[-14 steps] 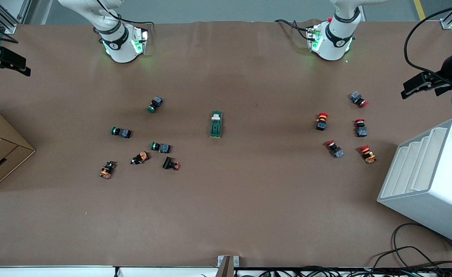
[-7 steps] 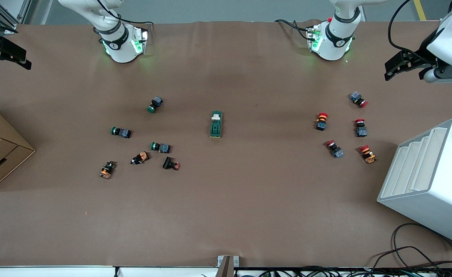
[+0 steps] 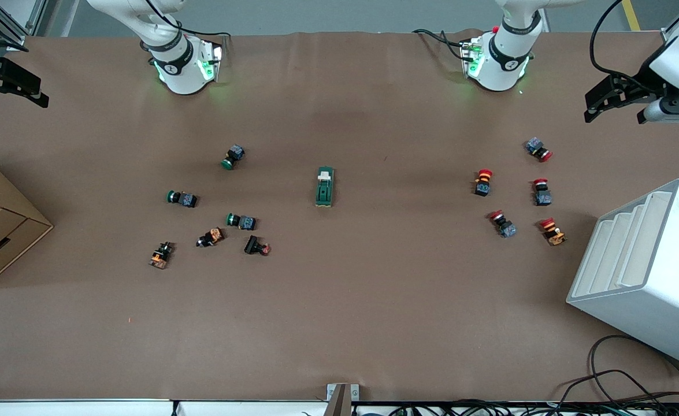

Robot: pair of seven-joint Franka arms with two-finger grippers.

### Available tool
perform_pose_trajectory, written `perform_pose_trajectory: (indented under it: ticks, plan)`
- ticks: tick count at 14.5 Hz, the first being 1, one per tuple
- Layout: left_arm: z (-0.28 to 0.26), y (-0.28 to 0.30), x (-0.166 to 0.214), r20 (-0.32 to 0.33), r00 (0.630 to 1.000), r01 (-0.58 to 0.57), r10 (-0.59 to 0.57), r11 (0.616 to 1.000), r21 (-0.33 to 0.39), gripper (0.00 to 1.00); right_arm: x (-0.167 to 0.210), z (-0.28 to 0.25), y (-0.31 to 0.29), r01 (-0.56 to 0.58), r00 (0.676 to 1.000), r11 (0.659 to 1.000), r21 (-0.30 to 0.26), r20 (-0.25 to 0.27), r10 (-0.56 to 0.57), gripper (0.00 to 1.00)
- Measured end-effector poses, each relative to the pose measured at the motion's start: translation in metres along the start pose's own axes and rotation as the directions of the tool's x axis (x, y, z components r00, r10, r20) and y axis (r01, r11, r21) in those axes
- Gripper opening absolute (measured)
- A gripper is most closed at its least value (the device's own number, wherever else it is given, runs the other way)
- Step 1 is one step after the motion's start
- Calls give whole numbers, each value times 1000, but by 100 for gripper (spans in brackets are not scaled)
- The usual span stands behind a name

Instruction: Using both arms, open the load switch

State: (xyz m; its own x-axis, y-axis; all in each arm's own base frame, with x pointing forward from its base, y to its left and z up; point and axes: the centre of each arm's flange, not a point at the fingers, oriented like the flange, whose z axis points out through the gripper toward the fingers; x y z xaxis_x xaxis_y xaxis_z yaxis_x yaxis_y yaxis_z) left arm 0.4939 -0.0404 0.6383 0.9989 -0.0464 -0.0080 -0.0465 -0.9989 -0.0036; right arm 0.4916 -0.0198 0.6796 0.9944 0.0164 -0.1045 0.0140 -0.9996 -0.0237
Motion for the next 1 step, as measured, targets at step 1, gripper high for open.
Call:
perform_pose_trajectory:
  ticks: [1]
  plan:
    - [1,0,2,-1,1000,0,0,1000,-1,100,1,-1,0,0,1000,1000,0,-6,0,100]
